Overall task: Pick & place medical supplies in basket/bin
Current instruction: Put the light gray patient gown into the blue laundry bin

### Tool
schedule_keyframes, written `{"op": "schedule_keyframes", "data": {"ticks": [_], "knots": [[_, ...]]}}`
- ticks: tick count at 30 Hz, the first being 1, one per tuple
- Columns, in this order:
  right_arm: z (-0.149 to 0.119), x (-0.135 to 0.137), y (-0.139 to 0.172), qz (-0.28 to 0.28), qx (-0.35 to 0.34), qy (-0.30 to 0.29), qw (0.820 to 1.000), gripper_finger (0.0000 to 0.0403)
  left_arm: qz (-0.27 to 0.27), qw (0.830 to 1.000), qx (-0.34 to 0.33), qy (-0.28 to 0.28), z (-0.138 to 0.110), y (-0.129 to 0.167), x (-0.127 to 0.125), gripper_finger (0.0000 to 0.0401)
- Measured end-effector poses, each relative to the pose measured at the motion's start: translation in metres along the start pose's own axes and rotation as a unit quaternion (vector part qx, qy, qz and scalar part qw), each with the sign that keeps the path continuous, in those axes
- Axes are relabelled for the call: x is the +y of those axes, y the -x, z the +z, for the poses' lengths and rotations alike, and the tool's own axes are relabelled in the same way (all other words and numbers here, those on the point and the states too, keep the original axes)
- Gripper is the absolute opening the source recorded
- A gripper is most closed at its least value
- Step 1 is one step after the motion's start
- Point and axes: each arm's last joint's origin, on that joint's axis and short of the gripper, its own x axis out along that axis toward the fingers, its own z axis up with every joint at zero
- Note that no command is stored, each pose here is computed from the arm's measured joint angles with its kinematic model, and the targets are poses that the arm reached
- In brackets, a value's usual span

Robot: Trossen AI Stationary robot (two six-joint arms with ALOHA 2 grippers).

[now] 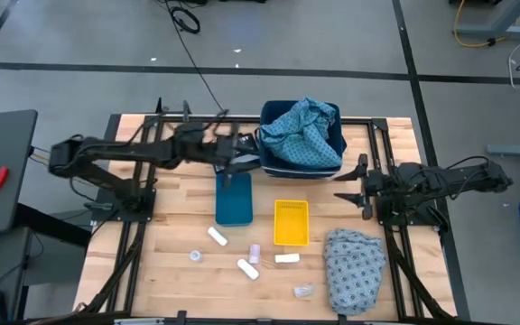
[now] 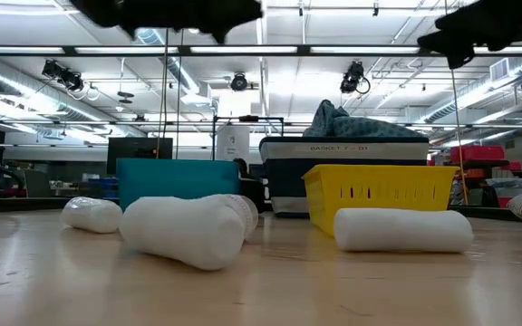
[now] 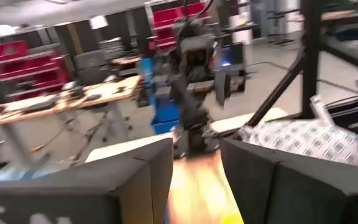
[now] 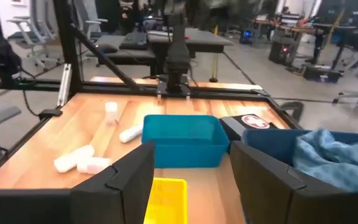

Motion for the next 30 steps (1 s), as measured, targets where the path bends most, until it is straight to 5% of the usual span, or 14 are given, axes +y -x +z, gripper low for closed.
{"op": "schedule_keyframes", "data": {"ticks": [11, 18, 24, 30], "knots": [[-0.019, -0.007, 0.023, -0.060, 0.004, -0.119, 0.991, 0.0219, 0.052, 0.998, 0.019, 0.001, -0.049, 0.073, -0.028, 0.0142], [-0.032, 0.002, -0.006, -0.038, 0.127, -0.175, 0.976, 0.0219, 0.049, 0.998, 0.027, 0.009, -0.064, 0.089, -0.035, 0.0142], [-0.026, 0.014, -0.029, 0.000, 0.259, -0.244, 0.935, 0.0219, 0.043, 0.998, 0.036, 0.016, -0.070, 0.090, -0.037, 0.0142], [-0.012, 0.032, -0.039, 0.010, 0.405, -0.296, 0.865, 0.0219, 0.031, 0.999, 0.034, 0.019, -0.070, 0.090, -0.038, 0.0142]]}}
